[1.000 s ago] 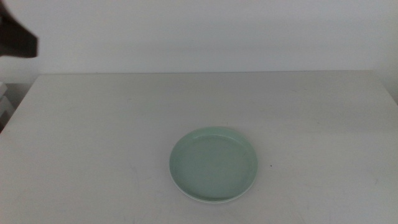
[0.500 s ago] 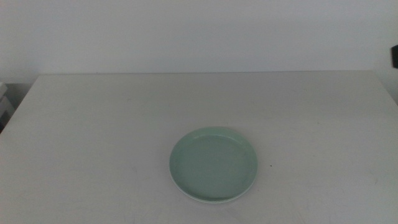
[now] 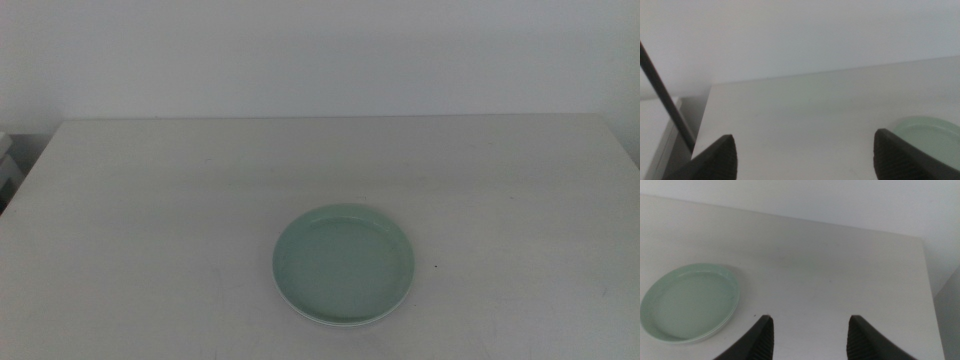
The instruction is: Stack the three bowls on top of each other.
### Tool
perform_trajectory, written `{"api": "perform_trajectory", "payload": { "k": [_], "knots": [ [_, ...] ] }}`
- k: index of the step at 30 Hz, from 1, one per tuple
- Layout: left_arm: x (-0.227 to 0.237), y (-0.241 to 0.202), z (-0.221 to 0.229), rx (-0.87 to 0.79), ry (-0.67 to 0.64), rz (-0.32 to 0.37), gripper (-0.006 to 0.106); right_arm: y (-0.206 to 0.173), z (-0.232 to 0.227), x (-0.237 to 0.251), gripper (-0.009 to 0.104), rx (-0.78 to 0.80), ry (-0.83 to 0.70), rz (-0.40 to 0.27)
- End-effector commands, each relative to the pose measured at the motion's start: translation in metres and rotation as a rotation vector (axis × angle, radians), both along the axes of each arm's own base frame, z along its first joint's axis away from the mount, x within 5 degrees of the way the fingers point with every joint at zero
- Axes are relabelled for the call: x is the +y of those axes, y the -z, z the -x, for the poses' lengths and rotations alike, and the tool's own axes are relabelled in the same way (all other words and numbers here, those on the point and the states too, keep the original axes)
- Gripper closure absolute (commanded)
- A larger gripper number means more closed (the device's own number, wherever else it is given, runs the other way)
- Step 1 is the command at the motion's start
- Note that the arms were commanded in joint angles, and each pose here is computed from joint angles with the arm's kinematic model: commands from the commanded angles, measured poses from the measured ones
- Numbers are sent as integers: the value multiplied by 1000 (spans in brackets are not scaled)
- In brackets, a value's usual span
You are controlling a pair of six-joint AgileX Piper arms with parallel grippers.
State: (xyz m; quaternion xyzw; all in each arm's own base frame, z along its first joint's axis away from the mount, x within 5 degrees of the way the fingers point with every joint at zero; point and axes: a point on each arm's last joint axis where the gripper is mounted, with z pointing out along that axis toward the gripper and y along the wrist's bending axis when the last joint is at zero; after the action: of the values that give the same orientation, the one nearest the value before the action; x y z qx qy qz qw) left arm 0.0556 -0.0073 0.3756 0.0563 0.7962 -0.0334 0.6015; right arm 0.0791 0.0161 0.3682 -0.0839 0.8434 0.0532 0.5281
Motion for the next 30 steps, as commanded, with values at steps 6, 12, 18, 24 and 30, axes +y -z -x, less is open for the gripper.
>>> {"api": "perform_trajectory", "payload": {
  "k": [6, 12, 18, 24, 30],
  "knots": [
    [-2, 38, 5, -209, 17, 62, -4, 48, 25, -5, 57, -268, 32, -32],
    [-2, 67, -6, -269, 7, 97, -4, 73, 28, -7, 57, -321, 46, -30],
    [-2, 75, -8, -252, 5, 100, -4, 79, 27, -6, 57, -277, 43, -29],
    [-2, 75, -8, -249, 5, 99, -4, 80, 27, -6, 57, -266, 42, -28],
    [-3, 103, -12, -189, 2, 91, -4, 98, 28, -7, 57, -249, 46, 0]
  ]
}}
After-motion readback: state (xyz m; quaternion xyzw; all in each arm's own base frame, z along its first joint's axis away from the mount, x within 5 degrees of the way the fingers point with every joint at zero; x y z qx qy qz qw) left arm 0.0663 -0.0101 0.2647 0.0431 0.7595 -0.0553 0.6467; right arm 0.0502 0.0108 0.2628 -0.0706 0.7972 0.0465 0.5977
